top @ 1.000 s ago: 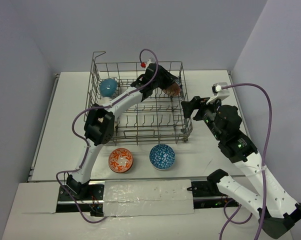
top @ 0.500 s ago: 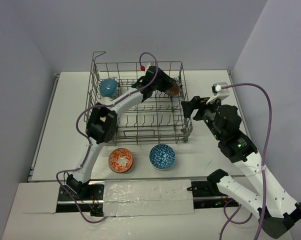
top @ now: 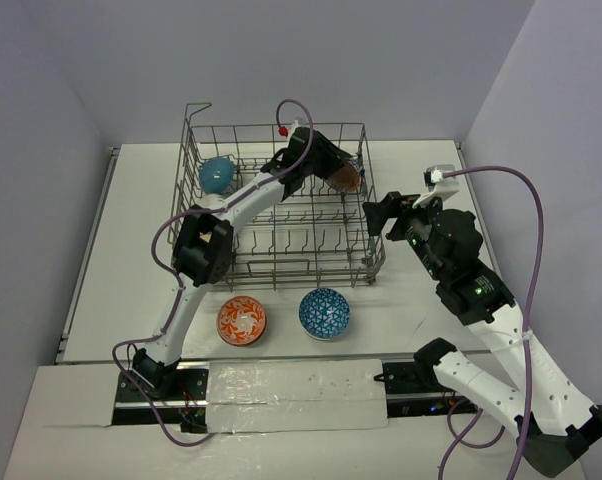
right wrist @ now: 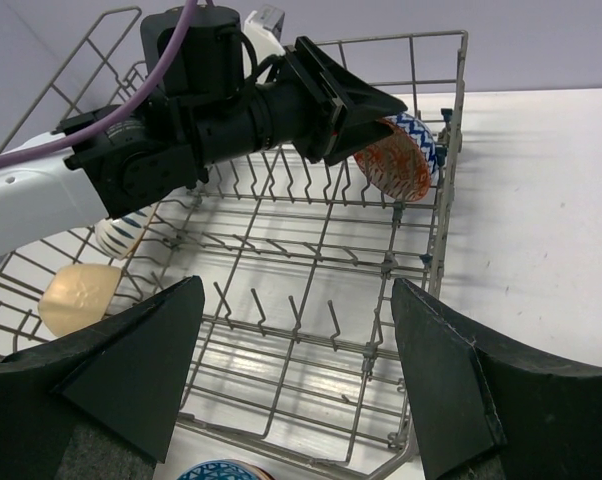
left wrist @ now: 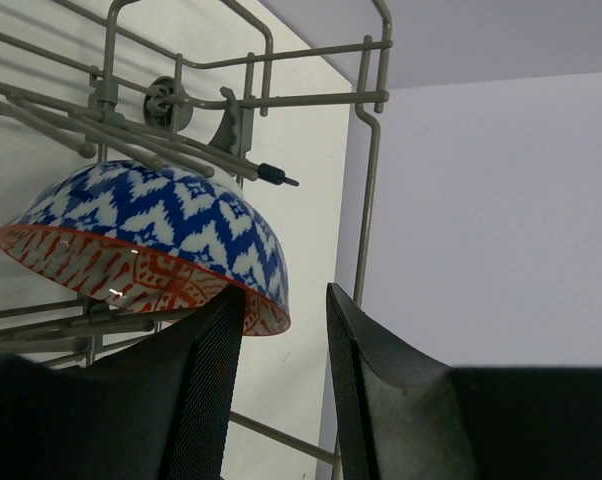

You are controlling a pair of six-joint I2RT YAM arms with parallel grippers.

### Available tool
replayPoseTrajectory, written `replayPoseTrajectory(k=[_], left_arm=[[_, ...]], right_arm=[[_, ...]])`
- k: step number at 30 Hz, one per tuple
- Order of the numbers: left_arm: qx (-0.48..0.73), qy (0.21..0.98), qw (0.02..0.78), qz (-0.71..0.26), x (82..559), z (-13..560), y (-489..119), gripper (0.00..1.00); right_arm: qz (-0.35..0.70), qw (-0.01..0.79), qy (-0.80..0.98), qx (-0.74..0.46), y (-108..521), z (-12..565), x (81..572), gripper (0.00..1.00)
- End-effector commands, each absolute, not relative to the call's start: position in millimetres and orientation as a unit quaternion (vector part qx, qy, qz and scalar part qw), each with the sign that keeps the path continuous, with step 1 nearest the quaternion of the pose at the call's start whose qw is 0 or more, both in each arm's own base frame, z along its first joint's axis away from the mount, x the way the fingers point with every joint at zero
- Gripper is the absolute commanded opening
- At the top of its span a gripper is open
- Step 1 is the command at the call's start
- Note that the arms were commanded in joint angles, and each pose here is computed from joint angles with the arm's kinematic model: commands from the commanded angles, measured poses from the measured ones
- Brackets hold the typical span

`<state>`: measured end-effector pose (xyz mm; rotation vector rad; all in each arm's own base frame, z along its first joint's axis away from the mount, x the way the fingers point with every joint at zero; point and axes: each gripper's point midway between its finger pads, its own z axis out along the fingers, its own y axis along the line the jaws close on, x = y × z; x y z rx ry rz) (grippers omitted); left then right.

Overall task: Load the bowls into the dish rack
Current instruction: Pick up the bowl from the dish rack.

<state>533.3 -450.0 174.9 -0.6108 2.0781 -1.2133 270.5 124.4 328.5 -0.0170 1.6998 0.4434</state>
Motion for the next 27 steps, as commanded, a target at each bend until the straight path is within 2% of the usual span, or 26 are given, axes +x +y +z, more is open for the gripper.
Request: replayPoseTrajectory(k=[1, 12, 18, 24, 27], left_arm=[[-0.219, 0.772, 0.354, -0.481, 546, 199, -455, 0.44], [-0.221, 0.778, 0.347, -0.475, 552, 182, -460, 0.44], [-0.223, 0.777, 0.347, -0.475, 551, 182, -458, 0.39], [-0.226, 0.771, 0.355, -0.477, 551, 188, -457, 0.26], [-0.227, 0.769, 0.357, -0.479, 551, 189, -456, 0.12]], right_arm=[[0.193, 0.656, 0.73, 0.0, 121, 340, 275, 0.83], [0.193, 0.656, 0.73, 0.002, 120, 341, 276, 0.83], [0.194, 0.655, 0.73, 0.002, 121, 340, 276, 0.83], [0.194, 0.656, 0.73, 0.002, 120, 340, 276, 0.83], [0.195, 0.656, 0.729, 0.003, 120, 341, 276, 0.83]])
